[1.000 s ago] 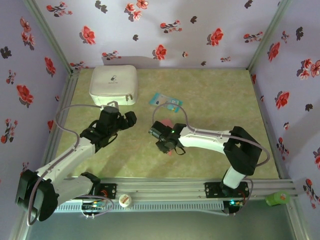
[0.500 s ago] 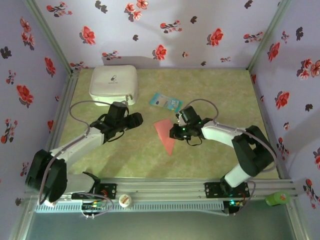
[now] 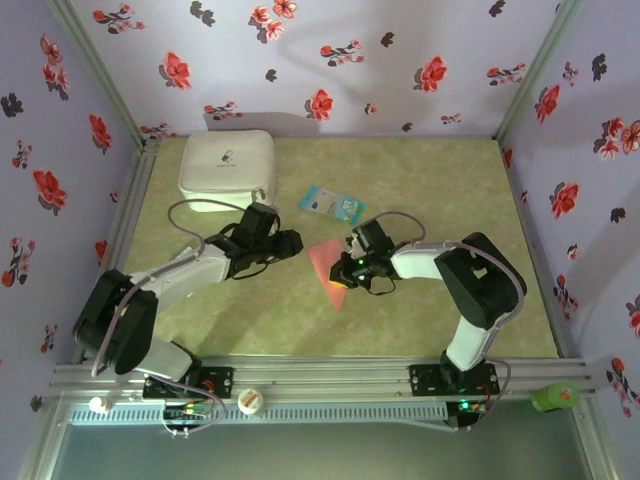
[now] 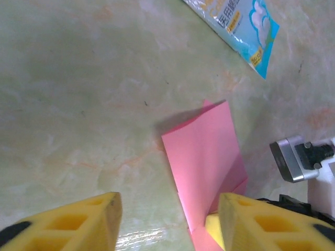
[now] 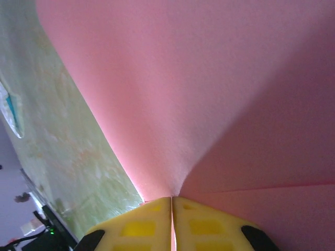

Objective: Fold a paper plane with a square sheet of paper (pick it up from the middle)
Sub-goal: Turn over the paper at the center of the table, then fold the wing for the fifth time at the center of the table.

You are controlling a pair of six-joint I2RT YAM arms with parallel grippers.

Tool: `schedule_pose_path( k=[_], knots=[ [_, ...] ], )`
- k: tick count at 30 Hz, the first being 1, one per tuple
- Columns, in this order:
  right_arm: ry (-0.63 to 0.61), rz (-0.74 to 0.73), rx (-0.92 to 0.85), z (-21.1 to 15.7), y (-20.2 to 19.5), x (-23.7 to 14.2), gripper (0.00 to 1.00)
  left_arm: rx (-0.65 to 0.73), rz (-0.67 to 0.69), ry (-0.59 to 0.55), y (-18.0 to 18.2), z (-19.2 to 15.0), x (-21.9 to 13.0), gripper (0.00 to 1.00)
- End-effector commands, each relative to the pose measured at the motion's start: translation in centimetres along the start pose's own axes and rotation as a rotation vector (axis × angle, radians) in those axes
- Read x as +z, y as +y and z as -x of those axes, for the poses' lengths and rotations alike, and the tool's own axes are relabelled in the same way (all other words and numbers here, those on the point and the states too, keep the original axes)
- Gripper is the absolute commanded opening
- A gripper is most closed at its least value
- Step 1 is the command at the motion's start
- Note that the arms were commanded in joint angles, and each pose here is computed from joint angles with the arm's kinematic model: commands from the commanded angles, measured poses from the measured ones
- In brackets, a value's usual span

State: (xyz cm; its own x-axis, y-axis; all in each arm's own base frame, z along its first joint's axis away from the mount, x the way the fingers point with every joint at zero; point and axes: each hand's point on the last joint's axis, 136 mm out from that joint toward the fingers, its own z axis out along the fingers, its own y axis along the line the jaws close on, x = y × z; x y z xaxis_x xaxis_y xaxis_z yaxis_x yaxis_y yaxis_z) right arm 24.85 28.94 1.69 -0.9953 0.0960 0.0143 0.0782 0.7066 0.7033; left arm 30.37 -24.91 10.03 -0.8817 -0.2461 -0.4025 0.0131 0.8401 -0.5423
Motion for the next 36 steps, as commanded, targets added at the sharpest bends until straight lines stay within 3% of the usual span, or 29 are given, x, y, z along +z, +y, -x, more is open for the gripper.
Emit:
schedule_pose_path(
  k=[1,14,19,29,36],
  knots=[
    [-0.009,-0.041,0.112,-0.6,-2.2,0.8,0.10,-0.015,-0.048,0.019,-2.1,0.0,0.8,0.45],
    [-0.061,-0.102,0.207,-0.7,-3.6,1.0,0.10,-0.152,-0.111,0.130,-4.7,-1.8,6.7,0.11],
    [-0.061,-0.100,0.208,-0.7,-3.5,0.9,0.10,-0.165,-0.122,0.142,-4.9,-2.2,8.1,0.09],
    [-0.075,-0.009,0.181,-0.1,-1.4,0.6,0.12,-0.199,-0.016,0.201,-1.6,-4.5,10.3,0.01],
    [-0.174,-0.003,0.140,1.4,-0.7,-2.1,0.24,-0.197,0.029,0.208,0.3,-5.7,10.5,0.00]
  ],
)
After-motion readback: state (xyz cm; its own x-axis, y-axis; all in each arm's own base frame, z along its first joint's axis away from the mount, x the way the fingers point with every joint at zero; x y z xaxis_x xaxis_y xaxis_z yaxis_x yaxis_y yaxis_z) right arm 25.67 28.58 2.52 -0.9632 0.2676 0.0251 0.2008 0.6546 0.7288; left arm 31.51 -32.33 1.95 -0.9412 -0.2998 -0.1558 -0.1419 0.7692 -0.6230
